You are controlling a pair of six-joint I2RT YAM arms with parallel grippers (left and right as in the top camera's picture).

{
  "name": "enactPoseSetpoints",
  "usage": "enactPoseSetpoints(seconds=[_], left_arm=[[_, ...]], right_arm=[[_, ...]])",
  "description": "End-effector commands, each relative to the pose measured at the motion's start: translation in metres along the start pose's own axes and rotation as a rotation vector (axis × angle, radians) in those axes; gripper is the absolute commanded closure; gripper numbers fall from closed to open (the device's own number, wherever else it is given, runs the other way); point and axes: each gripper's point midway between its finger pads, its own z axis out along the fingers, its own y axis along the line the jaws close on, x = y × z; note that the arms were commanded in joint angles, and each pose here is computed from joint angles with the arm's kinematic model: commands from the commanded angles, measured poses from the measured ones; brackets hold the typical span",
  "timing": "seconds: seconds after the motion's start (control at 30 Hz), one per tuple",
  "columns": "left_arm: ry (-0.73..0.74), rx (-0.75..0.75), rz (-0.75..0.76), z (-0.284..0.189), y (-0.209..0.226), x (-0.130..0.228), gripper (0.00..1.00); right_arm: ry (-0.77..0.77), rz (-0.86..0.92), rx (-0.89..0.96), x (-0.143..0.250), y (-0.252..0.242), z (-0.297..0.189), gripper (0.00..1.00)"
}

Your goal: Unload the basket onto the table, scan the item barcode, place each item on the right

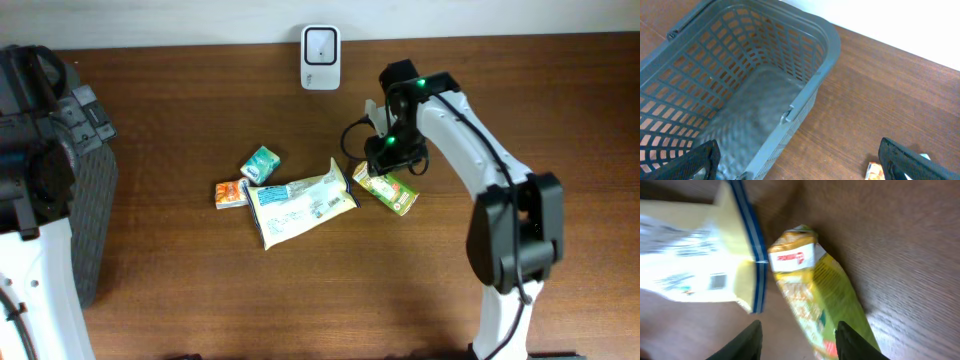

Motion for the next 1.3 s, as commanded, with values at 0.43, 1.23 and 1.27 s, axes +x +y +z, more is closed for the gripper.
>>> enactPoseSetpoints(seconds=[0.43, 1.23, 1.27], left_arm=[[-0.012, -0.011, -0.006, -0.003, 0.004, -0.002, 0.01], [-0.012, -0.011, -0.006, -0.003, 0.004, -0.002, 0.01], [-0.012, -0.011, -0.005, -0.003, 0.004, -0.002, 0.01]], right_arm=[[-0.049, -0.048, -0.214, 0.049, -0.047, 0.039, 0.33], [-0.302, 0.154, -0.856, 0.024, -0.01, -0.053, 0.96], [-0.354, 0.169, -0.955, 0.025, -0.008, -0.072, 0.96]])
